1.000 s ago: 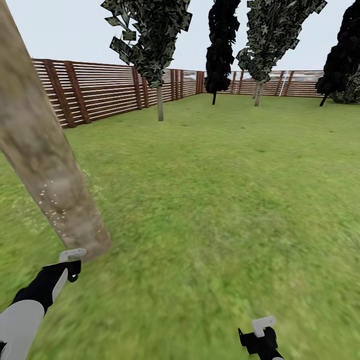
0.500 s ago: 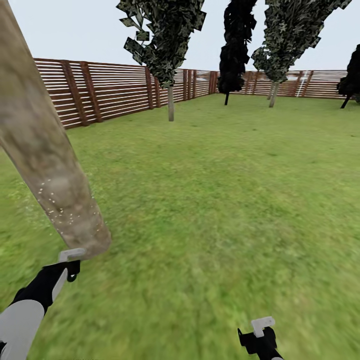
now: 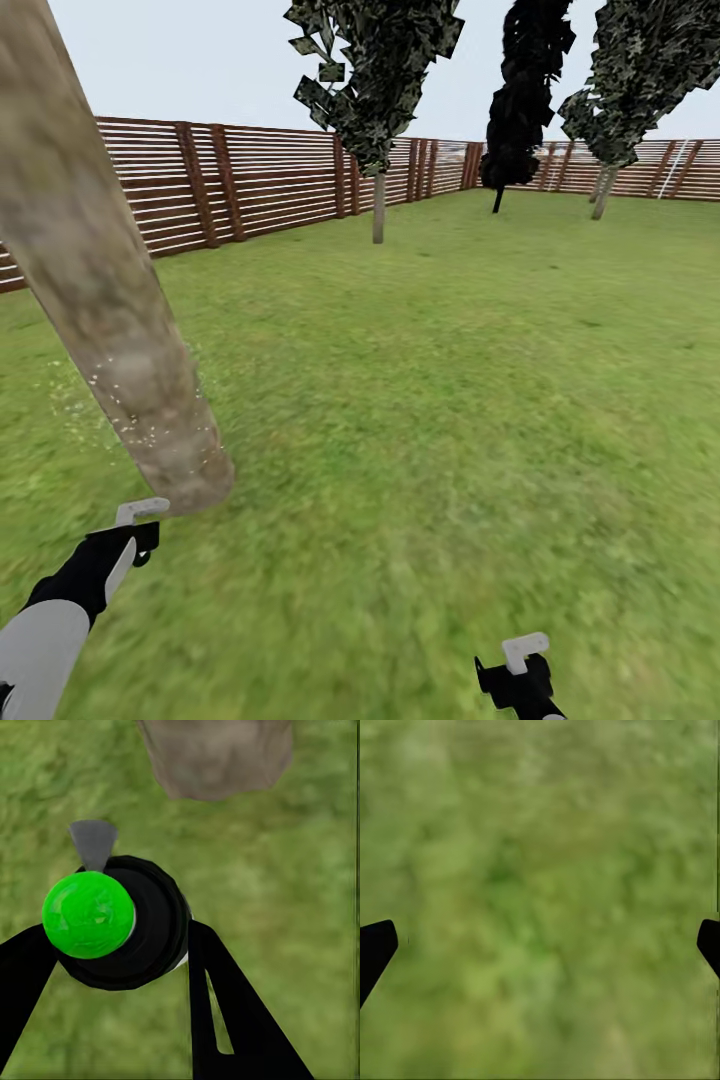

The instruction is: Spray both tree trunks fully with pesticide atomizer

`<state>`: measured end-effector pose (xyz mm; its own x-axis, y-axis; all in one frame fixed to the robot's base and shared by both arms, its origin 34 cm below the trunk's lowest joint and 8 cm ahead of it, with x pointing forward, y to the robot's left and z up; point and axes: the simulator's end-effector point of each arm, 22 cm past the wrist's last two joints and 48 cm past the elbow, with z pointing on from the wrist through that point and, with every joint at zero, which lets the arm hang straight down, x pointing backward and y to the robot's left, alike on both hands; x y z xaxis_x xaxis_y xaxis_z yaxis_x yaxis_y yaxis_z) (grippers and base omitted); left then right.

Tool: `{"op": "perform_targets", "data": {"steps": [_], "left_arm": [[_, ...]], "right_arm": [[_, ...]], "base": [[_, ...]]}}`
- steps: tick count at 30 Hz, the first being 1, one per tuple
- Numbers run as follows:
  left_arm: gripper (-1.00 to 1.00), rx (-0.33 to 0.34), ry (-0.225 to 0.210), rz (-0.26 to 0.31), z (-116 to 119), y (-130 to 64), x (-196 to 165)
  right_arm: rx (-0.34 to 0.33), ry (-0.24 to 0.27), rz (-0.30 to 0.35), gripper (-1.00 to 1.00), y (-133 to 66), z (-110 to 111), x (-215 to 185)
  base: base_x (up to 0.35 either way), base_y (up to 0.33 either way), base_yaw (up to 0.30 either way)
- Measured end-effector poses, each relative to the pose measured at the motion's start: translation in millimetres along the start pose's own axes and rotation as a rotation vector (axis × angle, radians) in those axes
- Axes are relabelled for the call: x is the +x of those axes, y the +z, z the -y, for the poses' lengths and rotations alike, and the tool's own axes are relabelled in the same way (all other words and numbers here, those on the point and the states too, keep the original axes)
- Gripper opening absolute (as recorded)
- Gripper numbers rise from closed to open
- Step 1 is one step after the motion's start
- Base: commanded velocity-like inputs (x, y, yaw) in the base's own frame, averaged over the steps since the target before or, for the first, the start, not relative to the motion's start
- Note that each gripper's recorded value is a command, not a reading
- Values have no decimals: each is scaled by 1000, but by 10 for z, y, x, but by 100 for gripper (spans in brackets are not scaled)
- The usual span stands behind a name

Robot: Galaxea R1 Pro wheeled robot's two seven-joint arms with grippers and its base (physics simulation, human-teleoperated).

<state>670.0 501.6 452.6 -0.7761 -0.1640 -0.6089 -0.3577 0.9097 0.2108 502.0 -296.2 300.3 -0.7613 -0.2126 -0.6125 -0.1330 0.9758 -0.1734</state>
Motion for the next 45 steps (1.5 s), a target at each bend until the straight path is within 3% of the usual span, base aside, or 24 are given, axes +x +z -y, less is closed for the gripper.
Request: {"op": "perform_targets", "data": {"steps": [12, 28, 36, 38, 41, 43, 45], "left_arm": [[-100, -47, -1, -6, -102, 2, 24], [-100, -51, -1, -5, -120, 1, 17], [-100, -52, 1, -5, -121, 1, 18], [-100, -49, -1, -10, -105, 5, 43], [-100, -8, -14, -32, 193, -3, 166], [-100, -80, -4, -36, 50, -12, 178], [-100, -98, -10, -39, 4, -18, 177]], "right_arm": [[0, 0, 1, 100, 1, -4, -5], [-1, -1, 1, 100, 1, -11, -6], [-1, -1, 1, 100, 1, -12, -4], [-2, -1, 1, 100, 1, -13, -5], [-2, 0, 0, 100, 0, -12, -3], [-1, 1, 0, 100, 1, -12, -4], [-1, 1, 1, 100, 1, -11, -5]], "base": [[168, -230, 12], [213, -206, 269], [204, -202, 46], [195, -205, 243], [226, -197, 274], [240, -189, 276], [242, -185, 223]]}}
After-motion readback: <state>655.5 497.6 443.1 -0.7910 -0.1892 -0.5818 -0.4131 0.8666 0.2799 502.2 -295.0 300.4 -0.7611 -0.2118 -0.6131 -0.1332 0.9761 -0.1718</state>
